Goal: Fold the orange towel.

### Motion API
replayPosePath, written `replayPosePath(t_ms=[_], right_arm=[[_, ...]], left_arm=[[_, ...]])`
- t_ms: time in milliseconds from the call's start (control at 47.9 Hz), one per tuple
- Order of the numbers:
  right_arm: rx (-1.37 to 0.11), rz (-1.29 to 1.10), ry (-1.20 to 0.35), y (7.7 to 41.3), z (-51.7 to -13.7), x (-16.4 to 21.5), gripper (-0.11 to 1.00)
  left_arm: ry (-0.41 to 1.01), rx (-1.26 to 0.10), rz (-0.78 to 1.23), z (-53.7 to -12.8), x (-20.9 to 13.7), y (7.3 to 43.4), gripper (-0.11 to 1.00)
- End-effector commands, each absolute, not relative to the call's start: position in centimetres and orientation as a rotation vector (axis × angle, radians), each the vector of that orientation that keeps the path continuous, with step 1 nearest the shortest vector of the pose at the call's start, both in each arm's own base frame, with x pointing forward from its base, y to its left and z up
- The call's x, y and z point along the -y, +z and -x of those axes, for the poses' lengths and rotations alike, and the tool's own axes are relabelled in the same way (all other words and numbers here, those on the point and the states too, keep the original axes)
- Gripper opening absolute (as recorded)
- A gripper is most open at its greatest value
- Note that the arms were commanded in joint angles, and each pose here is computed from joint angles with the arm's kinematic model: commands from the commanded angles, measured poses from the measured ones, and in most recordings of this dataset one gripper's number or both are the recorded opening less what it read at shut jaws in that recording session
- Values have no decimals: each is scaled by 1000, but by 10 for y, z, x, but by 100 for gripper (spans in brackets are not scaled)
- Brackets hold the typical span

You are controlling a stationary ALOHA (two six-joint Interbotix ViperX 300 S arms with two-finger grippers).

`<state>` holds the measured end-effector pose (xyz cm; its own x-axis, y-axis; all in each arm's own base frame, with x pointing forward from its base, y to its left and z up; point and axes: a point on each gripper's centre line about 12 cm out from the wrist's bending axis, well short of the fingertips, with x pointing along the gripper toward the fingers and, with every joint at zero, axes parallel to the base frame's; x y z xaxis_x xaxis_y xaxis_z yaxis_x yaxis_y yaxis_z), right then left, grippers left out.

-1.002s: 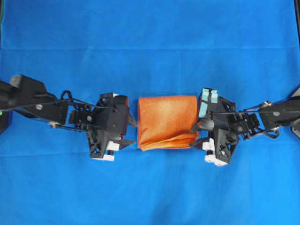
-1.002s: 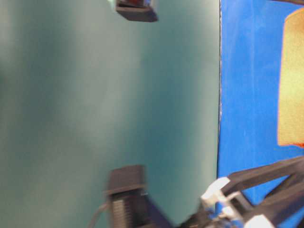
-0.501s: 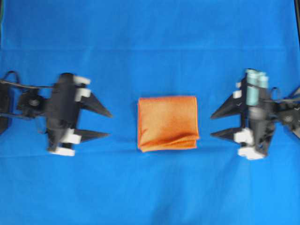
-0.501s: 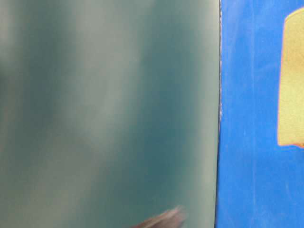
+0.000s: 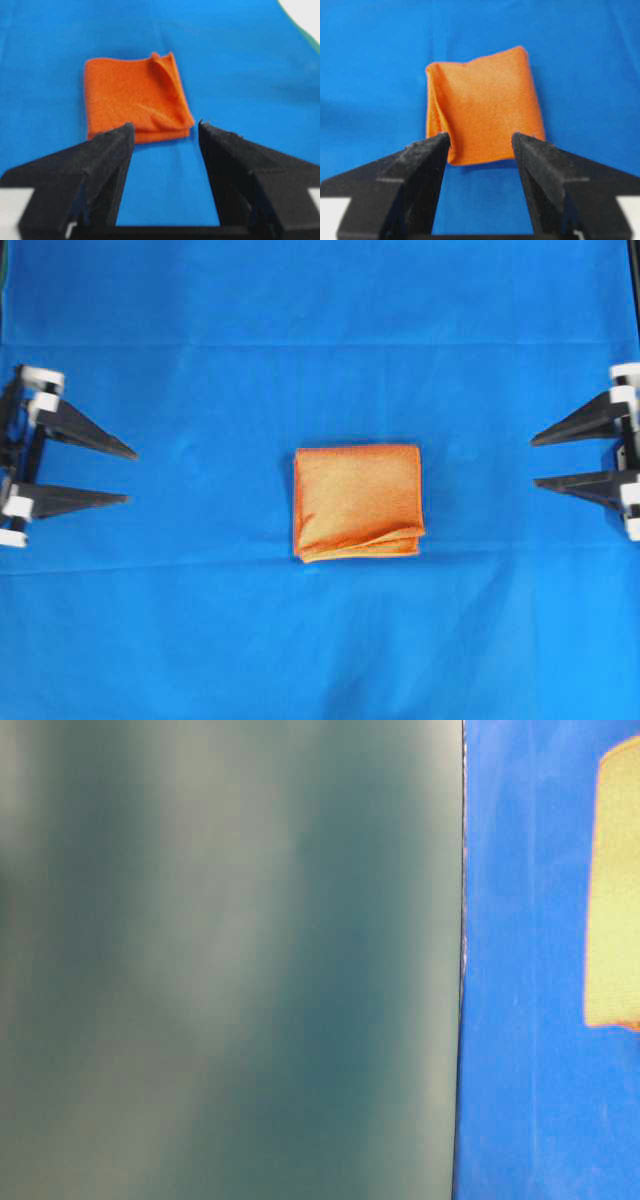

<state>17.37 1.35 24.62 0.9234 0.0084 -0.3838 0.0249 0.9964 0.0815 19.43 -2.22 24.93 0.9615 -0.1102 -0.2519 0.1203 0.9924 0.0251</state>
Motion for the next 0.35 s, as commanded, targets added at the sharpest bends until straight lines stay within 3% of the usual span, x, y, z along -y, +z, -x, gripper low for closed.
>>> replayPosePath(t_ms=[0, 334], right_arm=[[-366, -86, -6, 242, -168, -12, 58], [-332, -119, -7, 204, -161, -5, 58]], left_arm=[[-106, -212, -38, -185, 19, 251, 48], [-65, -182, -32, -155, 10, 219, 48]])
